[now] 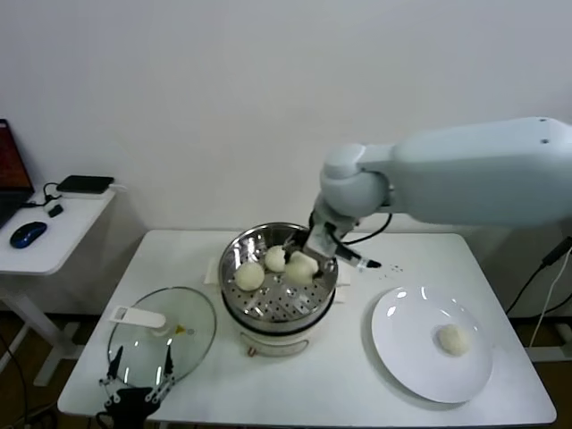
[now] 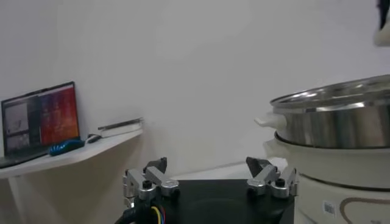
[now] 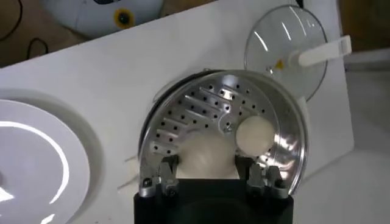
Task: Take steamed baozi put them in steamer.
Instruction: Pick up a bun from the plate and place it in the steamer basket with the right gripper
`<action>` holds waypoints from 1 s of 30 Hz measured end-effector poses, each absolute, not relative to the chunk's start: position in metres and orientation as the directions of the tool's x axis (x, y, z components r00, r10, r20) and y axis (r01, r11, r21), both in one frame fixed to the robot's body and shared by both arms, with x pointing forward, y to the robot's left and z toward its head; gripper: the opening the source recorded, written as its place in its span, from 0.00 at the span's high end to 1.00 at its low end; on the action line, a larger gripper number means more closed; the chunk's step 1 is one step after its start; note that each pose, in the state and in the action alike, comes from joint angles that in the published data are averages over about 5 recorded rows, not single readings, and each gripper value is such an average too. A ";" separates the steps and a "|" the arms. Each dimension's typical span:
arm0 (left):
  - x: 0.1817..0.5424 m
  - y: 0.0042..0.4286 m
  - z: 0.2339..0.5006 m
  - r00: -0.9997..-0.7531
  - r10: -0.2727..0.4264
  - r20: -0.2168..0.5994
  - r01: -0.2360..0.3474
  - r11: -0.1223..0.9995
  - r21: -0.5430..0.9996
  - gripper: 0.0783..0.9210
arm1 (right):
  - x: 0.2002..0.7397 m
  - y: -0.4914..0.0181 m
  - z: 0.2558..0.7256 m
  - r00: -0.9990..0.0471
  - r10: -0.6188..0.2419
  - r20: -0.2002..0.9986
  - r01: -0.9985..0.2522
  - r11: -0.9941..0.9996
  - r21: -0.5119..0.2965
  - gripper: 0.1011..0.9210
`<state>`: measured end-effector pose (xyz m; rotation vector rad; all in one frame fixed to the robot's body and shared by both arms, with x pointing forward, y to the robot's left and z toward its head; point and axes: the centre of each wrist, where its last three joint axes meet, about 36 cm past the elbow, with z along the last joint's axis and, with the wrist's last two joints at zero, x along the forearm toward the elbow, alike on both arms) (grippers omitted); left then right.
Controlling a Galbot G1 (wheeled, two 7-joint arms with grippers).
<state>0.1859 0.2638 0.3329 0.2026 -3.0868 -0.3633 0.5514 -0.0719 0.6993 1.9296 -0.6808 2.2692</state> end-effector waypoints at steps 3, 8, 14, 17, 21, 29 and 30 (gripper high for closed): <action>0.186 0.264 0.333 -0.991 -0.132 0.011 -0.126 0.964 0.234 0.12 | 0.555 -0.060 0.684 -0.184 -0.210 0.960 -0.323 -0.910 -0.261 0.34; 0.186 0.264 0.332 -0.991 -0.133 0.011 -0.127 0.964 0.235 0.12 | 0.557 -0.046 0.660 -0.158 -0.199 0.967 -0.298 -0.924 -0.239 0.34; 0.187 0.264 0.329 -0.991 -0.131 0.012 -0.125 0.964 0.235 0.12 | 0.561 -0.034 0.637 -0.136 -0.191 0.972 -0.280 -0.934 -0.222 0.34; 0.188 0.264 0.329 -0.991 -0.130 0.011 -0.124 0.964 0.235 0.12 | 0.564 -0.029 0.627 -0.127 -0.186 0.974 -0.276 -0.937 -0.215 0.33; 0.188 0.265 0.330 -0.991 -0.131 0.009 -0.126 0.964 0.236 0.12 | 0.568 -0.022 0.617 -0.120 -0.183 0.976 -0.274 -0.939 -0.210 0.32; 0.189 0.267 0.328 -0.991 -0.137 0.007 -0.131 0.961 0.242 0.12 | 0.578 -0.014 0.611 -0.118 -0.189 0.975 -0.275 -0.937 -0.215 0.25; 0.189 0.267 0.328 -0.990 -0.138 0.007 -0.132 0.961 0.244 0.12 | 0.579 -0.014 0.611 -0.117 -0.189 0.975 -0.277 -0.937 -0.215 0.21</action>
